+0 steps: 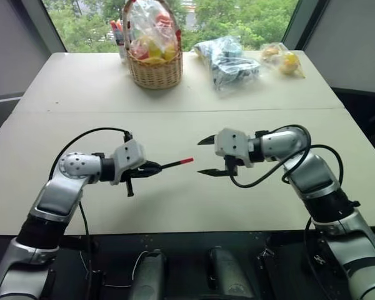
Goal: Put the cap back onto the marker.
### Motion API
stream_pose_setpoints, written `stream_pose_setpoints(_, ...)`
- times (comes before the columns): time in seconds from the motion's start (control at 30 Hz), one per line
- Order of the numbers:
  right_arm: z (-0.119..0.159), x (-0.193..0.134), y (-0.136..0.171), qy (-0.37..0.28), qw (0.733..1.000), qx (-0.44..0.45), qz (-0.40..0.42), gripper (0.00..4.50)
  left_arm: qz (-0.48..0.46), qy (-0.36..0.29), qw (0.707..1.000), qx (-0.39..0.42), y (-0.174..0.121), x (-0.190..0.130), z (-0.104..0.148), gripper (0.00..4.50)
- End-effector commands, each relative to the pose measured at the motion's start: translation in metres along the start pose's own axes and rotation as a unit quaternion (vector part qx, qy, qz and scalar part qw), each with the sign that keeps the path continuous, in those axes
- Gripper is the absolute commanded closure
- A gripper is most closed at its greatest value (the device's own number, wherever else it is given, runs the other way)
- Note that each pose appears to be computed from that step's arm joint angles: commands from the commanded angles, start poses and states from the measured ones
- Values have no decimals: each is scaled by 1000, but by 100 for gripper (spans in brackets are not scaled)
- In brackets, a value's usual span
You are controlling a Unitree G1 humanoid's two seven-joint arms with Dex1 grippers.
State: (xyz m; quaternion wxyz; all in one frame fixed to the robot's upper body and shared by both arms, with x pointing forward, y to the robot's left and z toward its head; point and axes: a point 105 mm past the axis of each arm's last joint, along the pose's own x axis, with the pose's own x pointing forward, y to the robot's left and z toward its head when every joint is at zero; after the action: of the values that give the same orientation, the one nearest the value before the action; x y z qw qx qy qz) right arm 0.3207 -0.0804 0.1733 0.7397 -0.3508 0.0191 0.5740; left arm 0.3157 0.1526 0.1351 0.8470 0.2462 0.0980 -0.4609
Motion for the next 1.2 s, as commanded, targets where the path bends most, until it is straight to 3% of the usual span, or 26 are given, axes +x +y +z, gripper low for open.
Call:
stream_pose_setpoints(0.03, 12, -15, -5, -20, 999, -2, -35, 57, 126, -7, 990, -58, 25, -19, 5, 450)
stream_pose_setpoints(0.23, 17, -27, -9, -45, 995, 34, -77, 57, 299, 6, 930, -213, 36, -42, -15, 450)
stream_pose_setpoints(0.37, 18, -31, -11, -48, 994, 45, -87, 57, 347, 27, 891, -291, 26, -47, -32, 450)
stream_pose_setpoints(0.63, 18, -31, -12, -48, 994, 48, -88, 57, 388, 65, 862, -319, 22, -54, -54, 450)
stream_pose_setpoints(0.93, 21, -33, -11, -52, 994, 49, -82, 52, 391, 56, 856, -333, 21, -54, -54, 2)
stream_pose_setpoints(1.2, 36, -44, -9, -77, 994, 55, -49, 52, 410, 21, 852, -326, 6, -63, -35, 2)
